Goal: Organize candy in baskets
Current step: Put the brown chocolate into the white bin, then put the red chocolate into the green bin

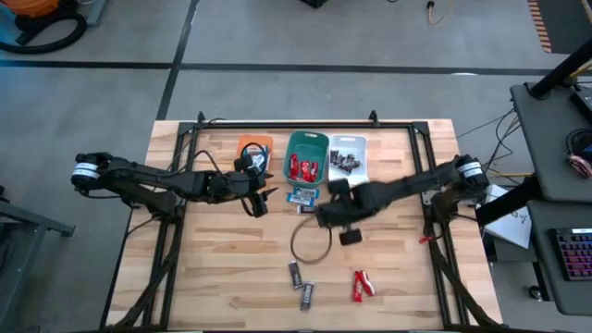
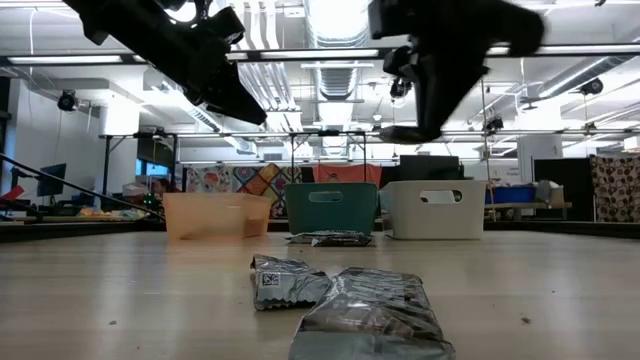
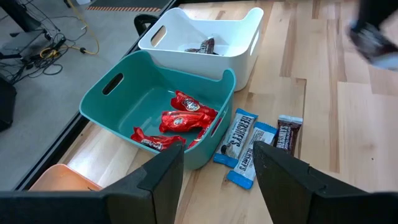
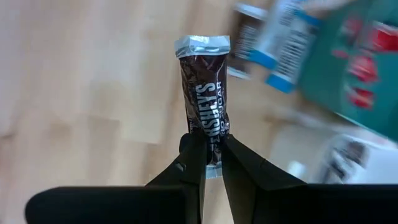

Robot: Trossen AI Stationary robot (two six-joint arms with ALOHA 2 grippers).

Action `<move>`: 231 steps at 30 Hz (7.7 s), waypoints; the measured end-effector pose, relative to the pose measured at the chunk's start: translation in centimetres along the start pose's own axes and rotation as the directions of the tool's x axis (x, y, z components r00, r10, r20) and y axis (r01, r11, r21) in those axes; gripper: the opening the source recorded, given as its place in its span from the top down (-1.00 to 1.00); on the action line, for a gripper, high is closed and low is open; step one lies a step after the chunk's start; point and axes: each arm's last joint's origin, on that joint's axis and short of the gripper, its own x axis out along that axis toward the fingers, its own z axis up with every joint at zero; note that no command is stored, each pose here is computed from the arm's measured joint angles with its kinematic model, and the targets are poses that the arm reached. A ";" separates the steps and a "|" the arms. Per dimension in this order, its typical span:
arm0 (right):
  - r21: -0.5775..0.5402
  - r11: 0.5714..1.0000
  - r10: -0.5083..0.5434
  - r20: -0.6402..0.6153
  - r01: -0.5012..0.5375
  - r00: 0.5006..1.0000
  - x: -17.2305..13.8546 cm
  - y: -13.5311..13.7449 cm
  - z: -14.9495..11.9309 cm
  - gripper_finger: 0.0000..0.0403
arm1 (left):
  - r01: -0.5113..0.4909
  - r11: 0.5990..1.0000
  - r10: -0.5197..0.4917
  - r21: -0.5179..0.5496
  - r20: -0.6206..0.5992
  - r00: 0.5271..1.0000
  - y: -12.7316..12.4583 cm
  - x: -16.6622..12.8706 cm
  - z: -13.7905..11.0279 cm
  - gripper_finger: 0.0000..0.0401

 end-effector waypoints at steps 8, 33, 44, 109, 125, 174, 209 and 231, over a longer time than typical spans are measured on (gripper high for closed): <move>0.124 0.990 -0.054 -0.089 0.065 0.995 -0.6 -8.2 -1.7 0.81 | 0.000 1.000 0.000 0.000 0.000 1.000 0.0 0.0 0.0 0.12; 0.528 0.848 0.035 0.008 -0.034 0.999 4.4 -23.7 -12.7 0.81 | -0.010 1.000 0.009 -0.017 -0.048 0.999 0.0 0.0 -0.5 0.12; 0.626 0.779 0.025 0.012 -0.028 1.000 4.8 -23.7 -12.8 0.64 | -0.011 1.000 0.010 -0.023 -0.048 0.999 0.0 0.0 -0.5 0.12; 0.781 0.578 0.342 0.033 -0.237 0.939 -2.2 -3.3 -3.8 0.30 | 0.181 0.977 -0.170 0.109 -0.109 0.980 -1.5 -0.6 -1.1 0.12; 0.933 0.343 0.458 -0.068 -0.105 0.887 -1.3 9.9 -4.5 0.30 | 0.184 0.972 -0.170 0.148 -0.103 0.980 -1.5 -0.6 -1.1 0.12; 0.947 0.322 0.450 -0.158 0.005 0.879 5.3 17.7 -4.3 0.34 | 0.182 0.973 -0.171 0.141 -0.085 0.982 -1.5 -0.6 -0.9 0.12; 0.909 0.418 0.047 -0.027 0.005 0.999 -3.0 8.6 -6.7 0.94 | 0.181 0.973 -0.173 0.140 -0.068 0.983 -1.6 -0.6 -0.7 0.12; 0.684 0.657 -0.643 0.287 0.318 0.710 0.4 -8.8 -1.5 0.94 | 0.179 0.980 -0.174 0.089 -0.059 0.983 -1.6 -0.6 -0.6 0.12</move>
